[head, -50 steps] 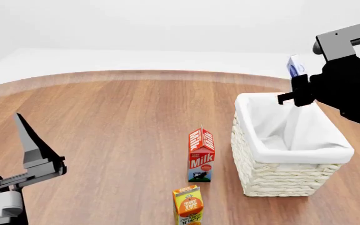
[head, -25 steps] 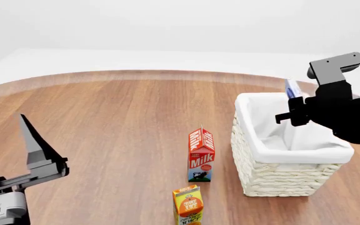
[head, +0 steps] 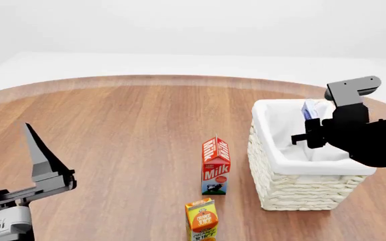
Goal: Pick up the cream cheese box and the butter, and put them in the basket.
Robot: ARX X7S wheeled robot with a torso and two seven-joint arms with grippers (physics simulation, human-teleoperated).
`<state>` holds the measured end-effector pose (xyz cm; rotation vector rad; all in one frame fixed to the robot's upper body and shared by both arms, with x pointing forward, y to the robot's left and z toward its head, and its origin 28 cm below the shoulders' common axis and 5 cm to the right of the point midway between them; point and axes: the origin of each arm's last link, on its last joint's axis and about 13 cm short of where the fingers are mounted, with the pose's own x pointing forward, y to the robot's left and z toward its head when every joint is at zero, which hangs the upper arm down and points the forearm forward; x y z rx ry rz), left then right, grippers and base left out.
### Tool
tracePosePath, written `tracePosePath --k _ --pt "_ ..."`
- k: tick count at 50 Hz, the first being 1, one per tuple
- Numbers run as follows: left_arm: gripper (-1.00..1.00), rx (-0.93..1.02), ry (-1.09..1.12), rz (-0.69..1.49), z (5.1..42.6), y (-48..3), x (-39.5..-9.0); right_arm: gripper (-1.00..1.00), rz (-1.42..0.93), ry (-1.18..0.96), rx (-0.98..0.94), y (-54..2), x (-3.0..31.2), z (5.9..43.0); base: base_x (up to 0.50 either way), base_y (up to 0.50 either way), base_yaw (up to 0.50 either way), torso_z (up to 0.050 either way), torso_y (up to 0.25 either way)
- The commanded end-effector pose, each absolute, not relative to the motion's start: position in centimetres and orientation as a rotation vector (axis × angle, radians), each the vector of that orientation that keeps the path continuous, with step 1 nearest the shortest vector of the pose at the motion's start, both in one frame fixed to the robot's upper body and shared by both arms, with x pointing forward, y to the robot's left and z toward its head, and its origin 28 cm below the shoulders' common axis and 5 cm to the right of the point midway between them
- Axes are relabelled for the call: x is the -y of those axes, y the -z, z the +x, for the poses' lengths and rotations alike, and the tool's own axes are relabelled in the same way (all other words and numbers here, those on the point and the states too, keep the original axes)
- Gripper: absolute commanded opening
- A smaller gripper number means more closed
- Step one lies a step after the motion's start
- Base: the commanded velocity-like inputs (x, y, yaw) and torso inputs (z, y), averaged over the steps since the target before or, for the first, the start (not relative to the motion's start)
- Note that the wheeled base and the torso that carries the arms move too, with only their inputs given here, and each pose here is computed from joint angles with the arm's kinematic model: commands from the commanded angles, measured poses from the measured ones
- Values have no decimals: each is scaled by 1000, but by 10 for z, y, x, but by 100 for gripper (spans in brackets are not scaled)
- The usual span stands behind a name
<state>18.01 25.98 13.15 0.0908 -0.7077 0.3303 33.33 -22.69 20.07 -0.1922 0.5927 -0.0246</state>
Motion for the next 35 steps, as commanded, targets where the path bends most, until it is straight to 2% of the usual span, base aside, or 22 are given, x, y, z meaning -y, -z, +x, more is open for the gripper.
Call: tracePosePath --k 1,7,8,28,35 --pt "100 715 -338 95 180 -133 -262 -100 -206 10 -584 -197 223 337 0 0 0 0 0" --pt "100 713 -335 95 180 -133 -262 -100 -211 14 -578 -201 224 337 0 0 0 0 0" --pt "100 712 -335 95 180 -133 -262 100 -209 16 -576 -202 225 337 0 0 0 0 0" --pt "100 712 -333 94 181 -132 -262 100 -232 -14 -538 -213 221 332 0 0 0 0 0" --pt "100 712 -332 95 180 -132 -262 100 -266 -63 -462 -235 213 313 0 0 0 1 1"
